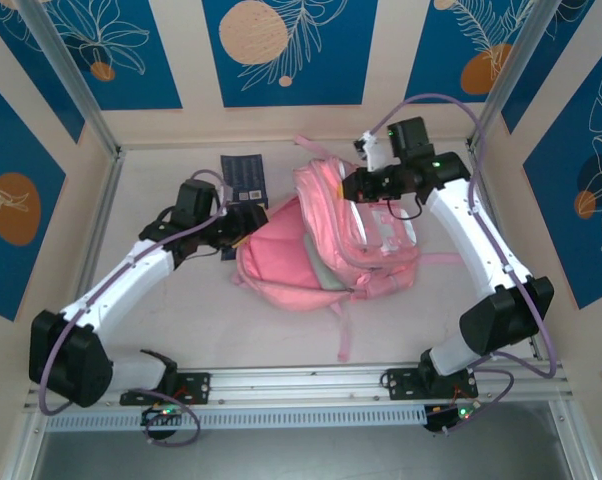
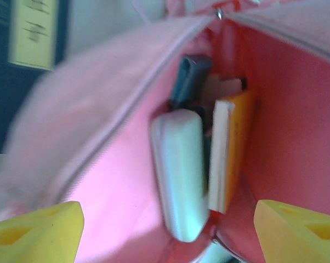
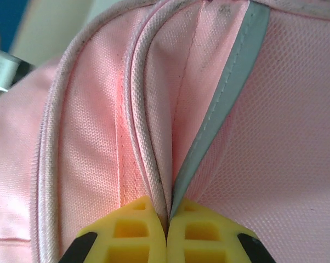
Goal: Pack the student bag
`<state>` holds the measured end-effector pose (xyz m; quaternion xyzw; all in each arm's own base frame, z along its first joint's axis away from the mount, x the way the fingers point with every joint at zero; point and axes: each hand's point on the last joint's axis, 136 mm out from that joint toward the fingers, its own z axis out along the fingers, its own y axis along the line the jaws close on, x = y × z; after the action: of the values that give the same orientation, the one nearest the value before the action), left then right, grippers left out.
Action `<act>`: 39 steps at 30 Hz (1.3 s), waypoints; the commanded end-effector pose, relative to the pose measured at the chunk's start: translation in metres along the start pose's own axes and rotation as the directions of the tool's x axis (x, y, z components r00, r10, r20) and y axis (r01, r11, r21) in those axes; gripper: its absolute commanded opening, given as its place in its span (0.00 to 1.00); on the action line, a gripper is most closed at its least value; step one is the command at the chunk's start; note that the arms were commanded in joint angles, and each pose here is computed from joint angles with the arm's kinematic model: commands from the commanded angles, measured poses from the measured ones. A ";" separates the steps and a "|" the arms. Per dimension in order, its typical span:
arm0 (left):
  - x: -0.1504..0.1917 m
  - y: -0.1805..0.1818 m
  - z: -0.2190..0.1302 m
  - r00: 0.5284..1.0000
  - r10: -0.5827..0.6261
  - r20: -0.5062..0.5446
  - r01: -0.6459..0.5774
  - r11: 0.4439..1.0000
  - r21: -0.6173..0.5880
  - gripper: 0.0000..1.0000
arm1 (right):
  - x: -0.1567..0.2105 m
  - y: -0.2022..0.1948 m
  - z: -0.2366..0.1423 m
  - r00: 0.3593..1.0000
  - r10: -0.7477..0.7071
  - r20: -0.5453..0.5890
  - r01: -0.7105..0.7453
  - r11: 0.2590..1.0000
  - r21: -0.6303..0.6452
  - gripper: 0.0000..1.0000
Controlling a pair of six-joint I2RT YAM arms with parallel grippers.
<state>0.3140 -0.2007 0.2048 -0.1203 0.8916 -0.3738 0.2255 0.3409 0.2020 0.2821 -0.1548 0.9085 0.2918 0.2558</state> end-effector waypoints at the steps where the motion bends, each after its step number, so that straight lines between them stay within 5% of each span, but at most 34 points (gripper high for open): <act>1: 0.004 0.042 -0.011 0.999 0.034 0.017 -0.030 0.985 -0.171 0.81 | 0.008 -0.068 -0.004 0.996 -0.069 -0.062 0.089 0.902 0.422 0.00; 6: -0.002 0.055 -0.014 0.999 0.005 0.049 0.005 0.977 -0.214 0.81 | 0.007 -0.086 0.002 0.981 -0.145 -0.130 0.194 0.792 0.578 0.00; 10: -0.007 0.058 -0.014 0.998 -0.003 0.059 0.016 0.972 -0.232 0.81 | 0.014 -0.083 0.018 0.970 -0.163 -0.179 0.237 0.781 0.577 0.00; 14: -0.015 0.062 -0.015 0.997 -0.001 0.083 0.023 0.964 -0.263 0.81 | 0.026 -0.071 0.047 0.963 -0.148 -0.226 0.246 0.830 0.501 0.11; 18: -0.025 0.064 -0.016 0.995 -0.001 0.102 0.030 0.958 -0.285 0.81 | 0.031 -0.045 0.070 0.968 -0.136 -0.211 0.209 0.904 0.373 0.38; 21: -0.031 0.071 -0.017 0.993 -0.014 0.116 0.050 0.949 -0.311 0.80 | 0.020 -0.024 0.074 0.971 -0.178 -0.159 0.223 0.914 0.338 0.47; 29: -0.043 0.091 -0.038 0.980 -0.052 0.191 0.115 0.934 -0.338 0.80 | -0.001 0.039 0.115 0.986 -0.142 -0.087 0.156 0.970 0.185 0.44; 39: -0.040 0.095 -0.073 0.959 -0.044 0.279 0.140 0.931 -0.337 0.80 | 0.020 0.049 0.246 0.960 0.025 -0.278 0.032 0.980 0.199 0.22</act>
<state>0.3178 -0.0864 0.1939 -0.2418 0.8979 -0.2167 0.2972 0.4026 0.3872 0.1507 -0.1981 0.9416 0.1903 0.1950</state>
